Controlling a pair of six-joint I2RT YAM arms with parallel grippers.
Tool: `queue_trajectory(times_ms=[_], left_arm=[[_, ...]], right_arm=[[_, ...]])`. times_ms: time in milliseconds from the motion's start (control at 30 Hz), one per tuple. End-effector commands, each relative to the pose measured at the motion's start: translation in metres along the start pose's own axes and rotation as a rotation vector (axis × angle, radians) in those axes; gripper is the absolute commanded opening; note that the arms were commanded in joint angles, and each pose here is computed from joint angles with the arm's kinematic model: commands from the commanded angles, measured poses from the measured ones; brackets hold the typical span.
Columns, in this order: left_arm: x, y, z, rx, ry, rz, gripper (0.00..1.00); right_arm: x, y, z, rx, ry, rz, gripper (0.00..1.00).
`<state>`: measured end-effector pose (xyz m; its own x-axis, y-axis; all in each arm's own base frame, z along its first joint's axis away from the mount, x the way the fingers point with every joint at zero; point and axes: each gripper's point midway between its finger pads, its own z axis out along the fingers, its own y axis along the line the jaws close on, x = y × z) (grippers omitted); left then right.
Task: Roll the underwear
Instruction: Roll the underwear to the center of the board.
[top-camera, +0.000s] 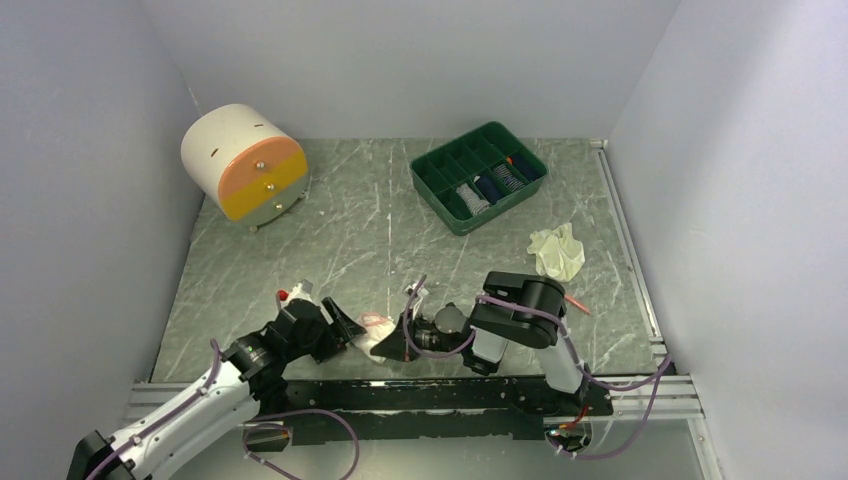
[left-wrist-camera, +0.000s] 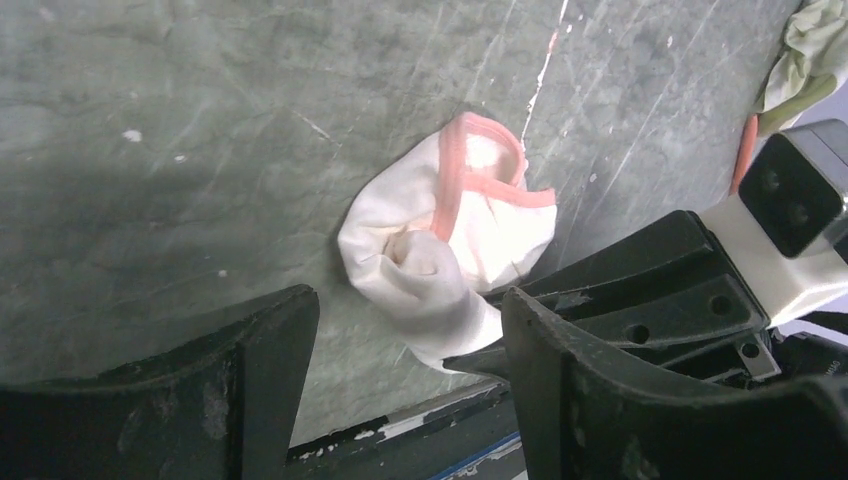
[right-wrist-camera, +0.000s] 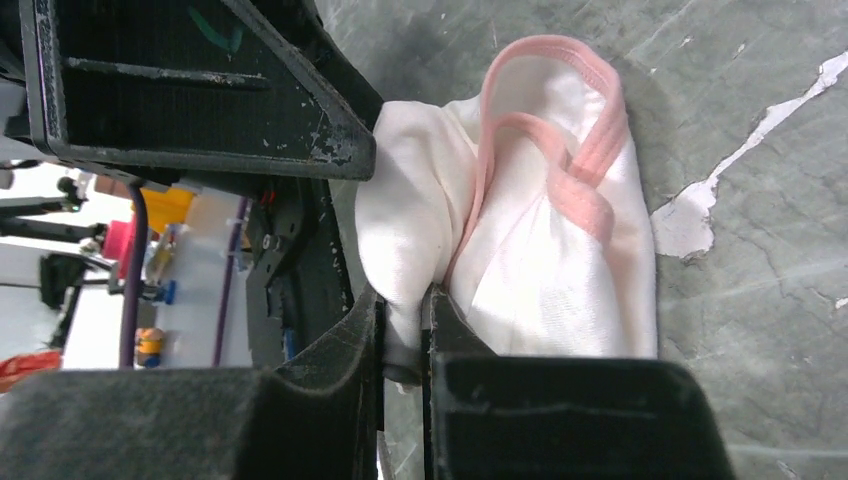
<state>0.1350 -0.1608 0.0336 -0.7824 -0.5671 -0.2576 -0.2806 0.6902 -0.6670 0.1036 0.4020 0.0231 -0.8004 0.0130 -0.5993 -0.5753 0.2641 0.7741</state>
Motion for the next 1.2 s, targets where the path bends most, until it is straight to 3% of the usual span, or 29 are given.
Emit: queue_trajectory(times_ms=[0, 200, 400, 567, 800, 1033, 1167], left_arm=[[0.012, 0.028, 0.01, -0.077, 0.045, 0.057, 0.73], [0.017, 0.035, 0.017, -0.099, 0.064, 0.037, 0.57], [0.018, 0.038, 0.019, -0.095, 0.06, 0.034, 0.54], [0.016, 0.038, 0.017, -0.123, 0.062, 0.041, 0.46], [0.017, 0.04, 0.019, -0.153, 0.075, 0.052, 0.41], [0.012, 0.041, 0.022, -0.176, 0.057, 0.058, 0.4], [0.011, 0.038, 0.02, -0.181, 0.06, 0.066, 0.39]], right_arm=[[0.029, -0.039, -0.014, 0.13, 0.087, 0.13, 0.05], [0.025, -0.041, -0.023, 0.132, 0.063, 0.164, 0.06], [0.025, -0.041, -0.02, 0.134, 0.081, 0.15, 0.12], [0.012, -0.035, -0.016, 0.143, 0.071, 0.085, 0.31], [-0.009, -0.034, -0.009, 0.323, 0.175, -0.24, 0.55], [-0.036, -0.008, -0.008, 0.441, 0.172, -0.657, 0.62], [-0.049, 0.002, -0.005, 0.467, 0.14, -0.793, 0.63]])
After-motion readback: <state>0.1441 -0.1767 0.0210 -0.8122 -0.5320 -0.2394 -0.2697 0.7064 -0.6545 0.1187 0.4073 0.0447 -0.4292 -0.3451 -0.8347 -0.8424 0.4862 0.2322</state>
